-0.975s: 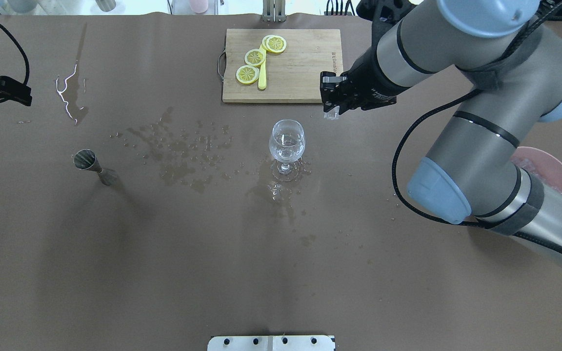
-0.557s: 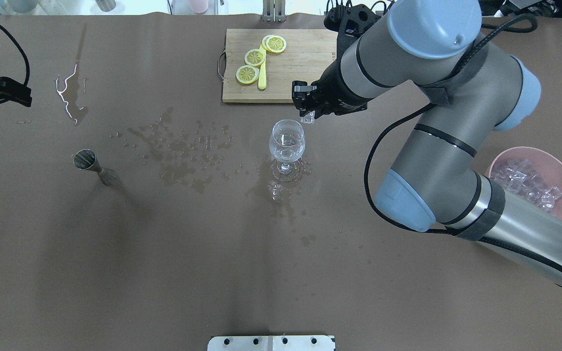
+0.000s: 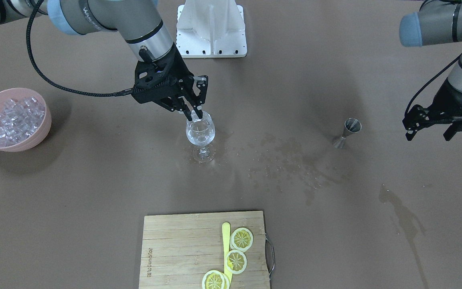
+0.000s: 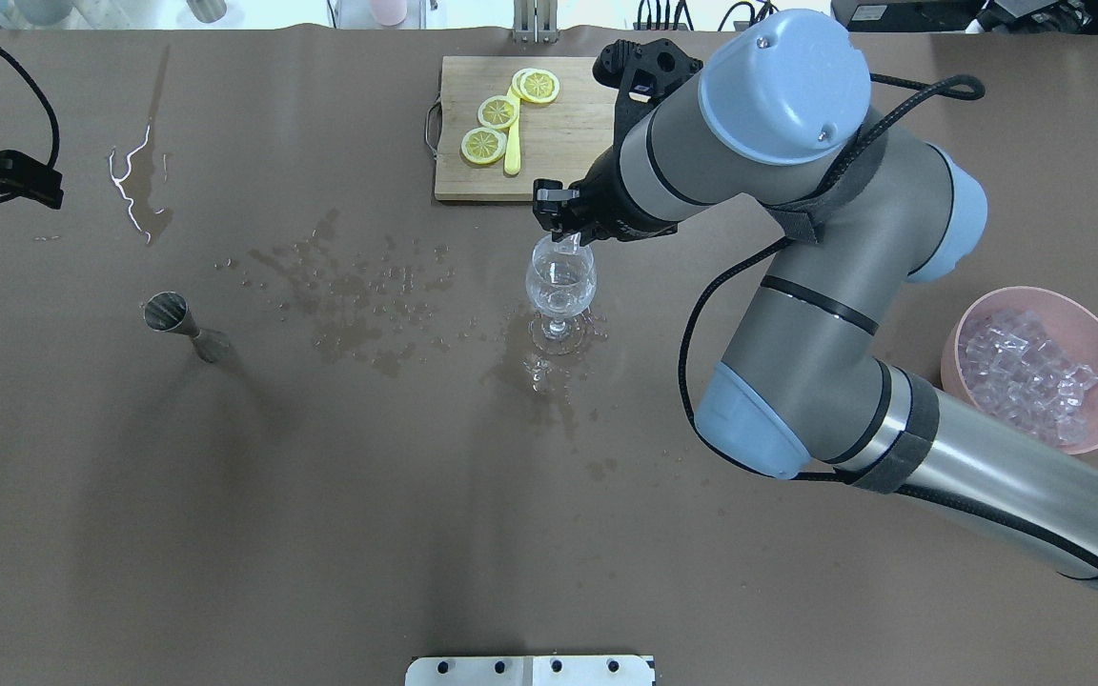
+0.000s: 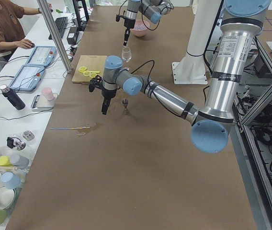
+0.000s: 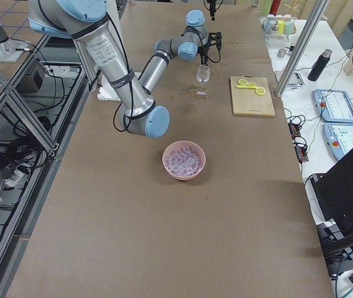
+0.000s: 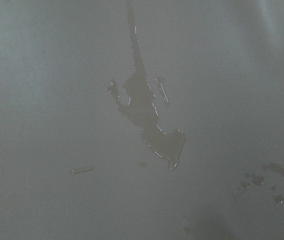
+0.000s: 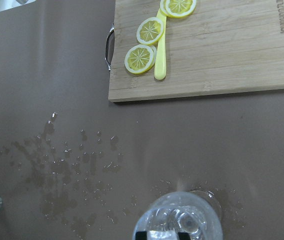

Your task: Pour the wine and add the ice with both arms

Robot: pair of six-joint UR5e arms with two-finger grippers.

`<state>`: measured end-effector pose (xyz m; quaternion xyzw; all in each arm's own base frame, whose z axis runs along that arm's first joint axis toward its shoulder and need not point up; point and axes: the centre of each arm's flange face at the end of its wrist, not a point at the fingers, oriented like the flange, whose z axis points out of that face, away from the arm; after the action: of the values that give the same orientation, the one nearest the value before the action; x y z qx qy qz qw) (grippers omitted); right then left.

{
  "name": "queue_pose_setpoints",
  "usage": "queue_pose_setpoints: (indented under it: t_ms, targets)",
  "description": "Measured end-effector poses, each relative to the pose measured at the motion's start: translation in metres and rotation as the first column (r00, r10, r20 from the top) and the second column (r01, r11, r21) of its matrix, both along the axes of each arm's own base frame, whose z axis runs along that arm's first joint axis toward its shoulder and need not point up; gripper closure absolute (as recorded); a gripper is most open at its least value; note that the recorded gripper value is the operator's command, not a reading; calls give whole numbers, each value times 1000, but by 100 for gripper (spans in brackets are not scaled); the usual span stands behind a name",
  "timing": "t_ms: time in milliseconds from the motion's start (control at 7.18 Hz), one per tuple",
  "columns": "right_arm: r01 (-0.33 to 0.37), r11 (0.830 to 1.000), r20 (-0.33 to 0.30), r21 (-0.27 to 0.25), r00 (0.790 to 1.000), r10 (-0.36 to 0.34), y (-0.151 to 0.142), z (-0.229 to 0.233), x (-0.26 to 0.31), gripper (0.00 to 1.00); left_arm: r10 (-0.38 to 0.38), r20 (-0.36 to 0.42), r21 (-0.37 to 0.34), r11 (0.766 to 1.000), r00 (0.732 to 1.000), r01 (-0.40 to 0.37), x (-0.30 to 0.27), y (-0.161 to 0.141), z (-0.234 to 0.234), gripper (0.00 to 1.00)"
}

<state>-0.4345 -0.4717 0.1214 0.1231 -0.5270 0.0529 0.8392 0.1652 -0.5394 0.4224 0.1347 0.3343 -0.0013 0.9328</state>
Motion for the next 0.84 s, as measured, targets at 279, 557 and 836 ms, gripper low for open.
queue_pose_setpoints:
  t_ms: [279, 557, 836]
  targets:
    - [4, 1000, 5, 9, 1000, -4, 2, -3, 0, 0, 0, 1, -1, 1000, 1000, 0, 0, 0, 1, 1]
    - [5, 1000, 14, 16, 1000, -6, 4, -9, 3, 0, 0, 2, -4, 1000, 1000, 0, 0, -1, 2, 1]
    - [18, 1000, -14, 5, 1000, -18, 7, -14, 27, 0, 16, 22, 21, 1000, 1000, -17, -15, -8, 4, 1]
